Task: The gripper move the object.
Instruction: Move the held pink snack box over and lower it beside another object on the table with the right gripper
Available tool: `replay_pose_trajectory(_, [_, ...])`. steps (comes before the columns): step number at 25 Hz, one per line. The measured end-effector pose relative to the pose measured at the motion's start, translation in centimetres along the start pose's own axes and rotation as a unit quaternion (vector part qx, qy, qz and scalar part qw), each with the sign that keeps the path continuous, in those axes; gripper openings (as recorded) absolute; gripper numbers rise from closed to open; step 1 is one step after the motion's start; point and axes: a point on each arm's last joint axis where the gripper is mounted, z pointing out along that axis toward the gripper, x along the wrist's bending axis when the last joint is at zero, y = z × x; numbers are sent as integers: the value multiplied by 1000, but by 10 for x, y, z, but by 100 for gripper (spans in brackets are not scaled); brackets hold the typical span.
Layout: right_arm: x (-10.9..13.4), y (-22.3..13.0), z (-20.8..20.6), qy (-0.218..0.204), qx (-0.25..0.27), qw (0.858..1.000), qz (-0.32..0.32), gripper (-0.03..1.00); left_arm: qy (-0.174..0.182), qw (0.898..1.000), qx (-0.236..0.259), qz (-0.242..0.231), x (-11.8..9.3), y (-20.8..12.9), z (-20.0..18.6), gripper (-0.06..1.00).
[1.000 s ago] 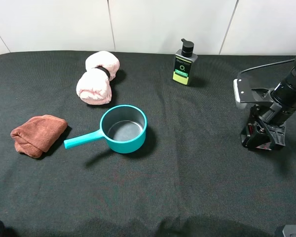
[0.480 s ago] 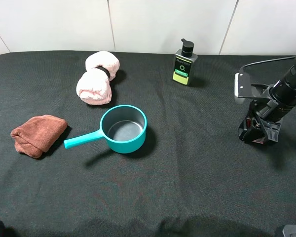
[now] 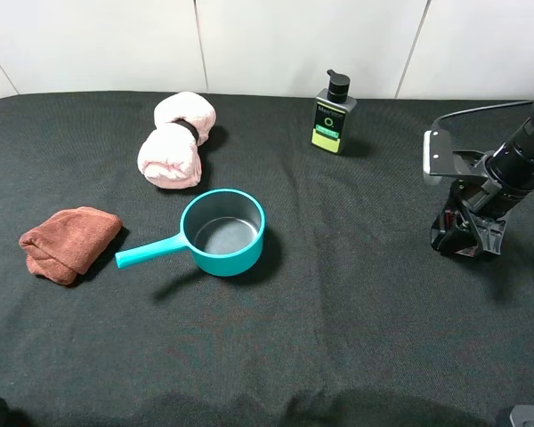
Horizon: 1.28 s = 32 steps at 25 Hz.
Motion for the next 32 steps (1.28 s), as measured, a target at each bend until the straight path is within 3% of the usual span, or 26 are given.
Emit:
replay_pose_trajectory(7, [-2, 4, -26, -56, -18, 998, 22, 34, 0, 1000, 0, 0, 0, 0, 0, 77])
replay_pose_trajectory(12, [-3, 5, -49, -99, -39, 991, 78, 34, 0, 1000, 0, 0, 0, 0, 0, 77])
replay_pose_trajectory(19, [0, 2, -63, -108, -55, 977, 176, 34, 0, 1000, 0, 0, 0, 0, 0, 77])
replay_pose_trajectory(32, [11, 1, -91, -116, -83, 924, 356, 33, 0, 1000, 0, 0, 0, 0, 0, 77])
